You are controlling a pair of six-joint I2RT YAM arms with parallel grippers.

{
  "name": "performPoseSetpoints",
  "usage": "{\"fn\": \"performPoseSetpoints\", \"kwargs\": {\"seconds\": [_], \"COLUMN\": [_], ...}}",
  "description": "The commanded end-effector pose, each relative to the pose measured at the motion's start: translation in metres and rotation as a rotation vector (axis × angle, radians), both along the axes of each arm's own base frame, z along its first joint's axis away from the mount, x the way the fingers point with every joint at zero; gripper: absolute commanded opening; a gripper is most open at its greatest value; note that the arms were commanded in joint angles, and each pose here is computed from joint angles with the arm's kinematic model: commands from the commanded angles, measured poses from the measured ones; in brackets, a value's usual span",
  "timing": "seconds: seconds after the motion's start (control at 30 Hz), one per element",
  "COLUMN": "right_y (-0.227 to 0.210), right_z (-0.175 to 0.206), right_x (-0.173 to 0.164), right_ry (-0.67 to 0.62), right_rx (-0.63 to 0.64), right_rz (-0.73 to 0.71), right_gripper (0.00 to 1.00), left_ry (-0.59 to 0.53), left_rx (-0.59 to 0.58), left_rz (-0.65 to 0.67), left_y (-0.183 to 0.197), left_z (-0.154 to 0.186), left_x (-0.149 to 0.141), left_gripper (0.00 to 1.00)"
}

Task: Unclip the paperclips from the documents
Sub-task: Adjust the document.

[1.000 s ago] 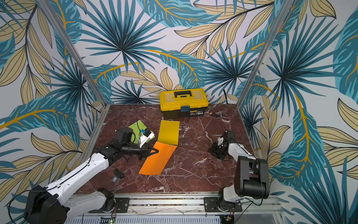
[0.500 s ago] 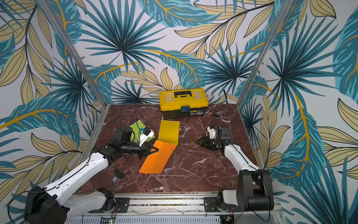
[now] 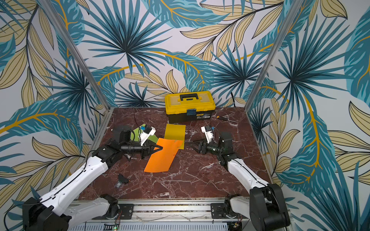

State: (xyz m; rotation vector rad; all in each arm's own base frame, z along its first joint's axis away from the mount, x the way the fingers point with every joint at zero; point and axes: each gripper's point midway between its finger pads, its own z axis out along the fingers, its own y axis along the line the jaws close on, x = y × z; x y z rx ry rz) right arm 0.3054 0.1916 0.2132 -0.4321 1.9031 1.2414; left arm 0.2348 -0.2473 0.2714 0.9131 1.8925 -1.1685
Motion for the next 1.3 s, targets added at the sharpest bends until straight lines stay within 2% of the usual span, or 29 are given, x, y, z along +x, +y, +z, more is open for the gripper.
{"fn": "performPoseSetpoints", "kwargs": {"seconds": [0.0, 0.17, 0.47, 0.63, 0.83, 0.97, 1.17, 1.27], "right_y": [0.015, 0.033, 0.052, 0.063, 0.077, 0.079, 0.079, 0.079], "right_z": [0.027, 0.042, 0.044, 0.062, 0.068, 0.065, 0.066, 0.065], "right_x": [-0.01, -0.017, -0.024, -0.028, -0.037, -0.039, -0.041, -0.041], "right_ry": [-0.102, -0.137, -0.161, -0.212, -0.21, -0.192, -0.181, -0.175], "right_rx": [0.076, 0.097, 0.129, 0.187, 0.205, 0.204, 0.201, 0.196], "right_rz": [0.092, 0.182, 0.28, 0.349, 0.43, 0.446, 0.456, 0.454], "right_gripper": [0.64, 0.65, 0.66, 0.66, 0.66, 0.56, 0.31, 0.25], "left_ry": [-0.028, -0.035, -0.058, -0.042, -0.042, -0.042, -0.031, -0.026], "left_rx": [-0.032, -0.051, -0.087, -0.091, -0.088, -0.086, -0.083, -0.08], "left_rz": [-0.014, -0.02, -0.041, -0.053, -0.047, -0.04, -0.033, -0.031], "left_y": [0.001, 0.001, 0.001, 0.0, 0.001, 0.002, 0.005, 0.006], "left_z": [0.017, 0.026, 0.047, 0.045, 0.043, 0.041, 0.036, 0.033], "left_x": [-0.004, -0.005, -0.01, -0.011, -0.009, -0.008, -0.006, -0.006], "left_gripper": [0.0, 0.0, 0.0, 0.0, 0.0, 0.0, 0.0, 0.0]}}
